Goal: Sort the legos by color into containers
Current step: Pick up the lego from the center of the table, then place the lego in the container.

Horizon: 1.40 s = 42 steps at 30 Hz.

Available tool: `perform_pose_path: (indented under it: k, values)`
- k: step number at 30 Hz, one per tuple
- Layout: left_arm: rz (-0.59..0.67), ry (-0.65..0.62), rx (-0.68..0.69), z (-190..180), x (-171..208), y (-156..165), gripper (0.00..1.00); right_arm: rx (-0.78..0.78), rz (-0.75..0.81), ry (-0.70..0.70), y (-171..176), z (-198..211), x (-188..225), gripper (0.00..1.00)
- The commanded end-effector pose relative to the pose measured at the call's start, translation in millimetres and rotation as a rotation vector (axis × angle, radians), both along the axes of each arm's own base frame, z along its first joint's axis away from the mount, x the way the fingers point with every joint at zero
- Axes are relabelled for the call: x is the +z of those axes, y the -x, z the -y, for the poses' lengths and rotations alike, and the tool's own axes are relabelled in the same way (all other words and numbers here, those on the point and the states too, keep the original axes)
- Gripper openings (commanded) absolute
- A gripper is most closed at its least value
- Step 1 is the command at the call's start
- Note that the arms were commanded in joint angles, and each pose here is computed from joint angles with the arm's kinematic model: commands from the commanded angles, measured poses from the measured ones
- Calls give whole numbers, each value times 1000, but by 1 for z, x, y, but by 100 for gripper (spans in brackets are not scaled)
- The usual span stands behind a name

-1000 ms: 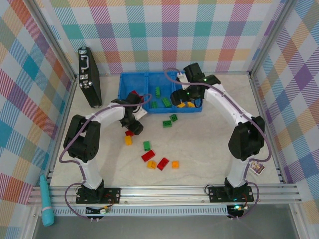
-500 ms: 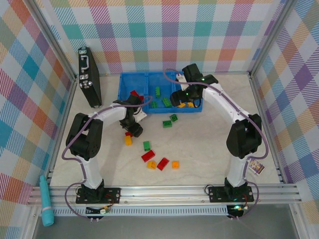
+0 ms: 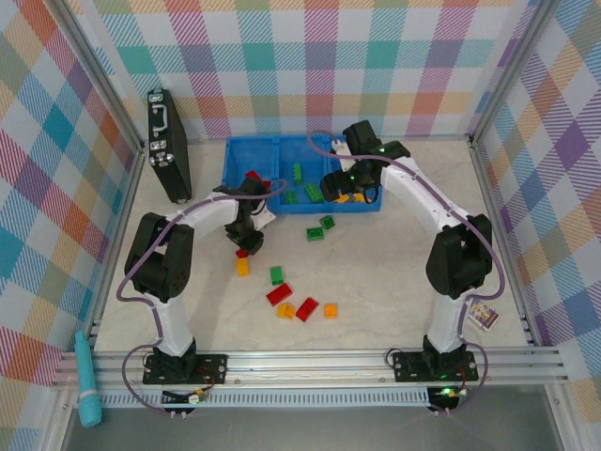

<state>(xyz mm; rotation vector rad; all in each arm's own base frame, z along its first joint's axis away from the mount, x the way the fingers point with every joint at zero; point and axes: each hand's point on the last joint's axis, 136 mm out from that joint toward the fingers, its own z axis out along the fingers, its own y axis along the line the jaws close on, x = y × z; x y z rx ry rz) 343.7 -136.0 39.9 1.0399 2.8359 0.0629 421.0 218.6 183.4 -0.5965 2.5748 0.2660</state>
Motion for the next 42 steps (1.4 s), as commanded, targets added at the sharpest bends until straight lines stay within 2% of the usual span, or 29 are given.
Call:
perform_pose_path:
  k: [1,7,12,19,25,28,33,37,42]
  values:
    - [95,1,9,6,39,-23,29,2,13,-2,1,4,6,90]
    - [302,22,28,16,99,-76,28,0,25,-2,3,6,11,90]
    - [470,5,88,16,128,-124,27,-3,41,-1,9,10,19,90]
    - [520,13,162,16,121,-161,26,-32,22,-26,33,14,25,90]
    - [506,19,269,-2,94,-178,27,-43,-65,-117,75,-11,14,90]
    - [496,37,283,-5,87,-181,35,-30,-95,-123,97,-23,5,90]
    - [500,54,290,-4,90,-186,57,69,-132,-100,134,-44,-10,90]
    - [533,85,291,-2,111,-187,60,194,-173,-64,171,-54,-22,90]
    - [613,175,284,4,168,-179,62,380,-211,-54,229,-61,-46,90]
